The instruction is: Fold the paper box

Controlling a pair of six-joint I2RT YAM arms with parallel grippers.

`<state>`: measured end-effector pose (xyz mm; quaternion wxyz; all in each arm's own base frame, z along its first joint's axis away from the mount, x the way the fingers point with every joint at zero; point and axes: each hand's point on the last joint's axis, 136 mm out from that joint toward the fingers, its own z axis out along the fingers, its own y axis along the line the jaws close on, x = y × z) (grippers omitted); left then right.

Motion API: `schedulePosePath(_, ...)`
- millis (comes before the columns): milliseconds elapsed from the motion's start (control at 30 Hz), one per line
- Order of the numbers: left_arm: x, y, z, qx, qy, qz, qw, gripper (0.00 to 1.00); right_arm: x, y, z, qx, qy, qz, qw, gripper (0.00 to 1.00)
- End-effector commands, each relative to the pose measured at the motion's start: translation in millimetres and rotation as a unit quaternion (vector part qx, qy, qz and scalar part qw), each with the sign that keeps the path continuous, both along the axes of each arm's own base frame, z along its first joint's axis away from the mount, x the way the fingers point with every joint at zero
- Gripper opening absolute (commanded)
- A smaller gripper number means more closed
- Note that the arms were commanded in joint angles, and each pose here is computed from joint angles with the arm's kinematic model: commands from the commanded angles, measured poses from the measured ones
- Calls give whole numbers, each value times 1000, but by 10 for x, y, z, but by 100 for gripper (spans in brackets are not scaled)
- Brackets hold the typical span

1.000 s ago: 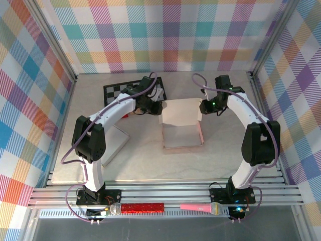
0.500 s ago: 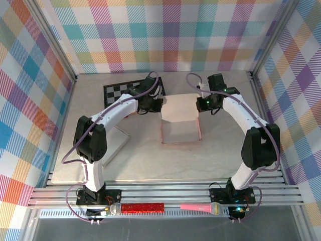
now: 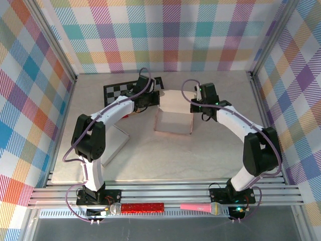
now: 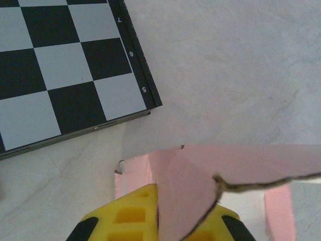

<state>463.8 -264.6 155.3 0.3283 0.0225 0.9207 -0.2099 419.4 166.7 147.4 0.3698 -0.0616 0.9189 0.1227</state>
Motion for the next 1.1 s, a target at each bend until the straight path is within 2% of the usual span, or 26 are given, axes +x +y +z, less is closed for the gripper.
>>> schedulePosePath(0,-28,-194,125,-47,-21,-25,998,2,105,147,334,37,-81,-3,996,0)
schedulePosePath(167,-115,-210,75,-68,-24,-32,997,2,12,172,206,39,-75,-15,996,0)
schedulePosePath(400,-264,-157,-27,-72,-18,-35,997,2,-152,226,195,16,-106,-19,994,0)
schedulePosePath(767,-569,-176,-296,-85,17,-42,995,3,-435,234,-131,-25,-71,-20,997,0)
schedulePosePath(867,-658,-142,-367,-81,23,-37,996,3,-496,212,-136,-22,-49,-30,998,9)
schedulePosePath(1067,-738,-91,-423,-69,29,-32,997,2,-789,240,48,33,54,-60,996,42)
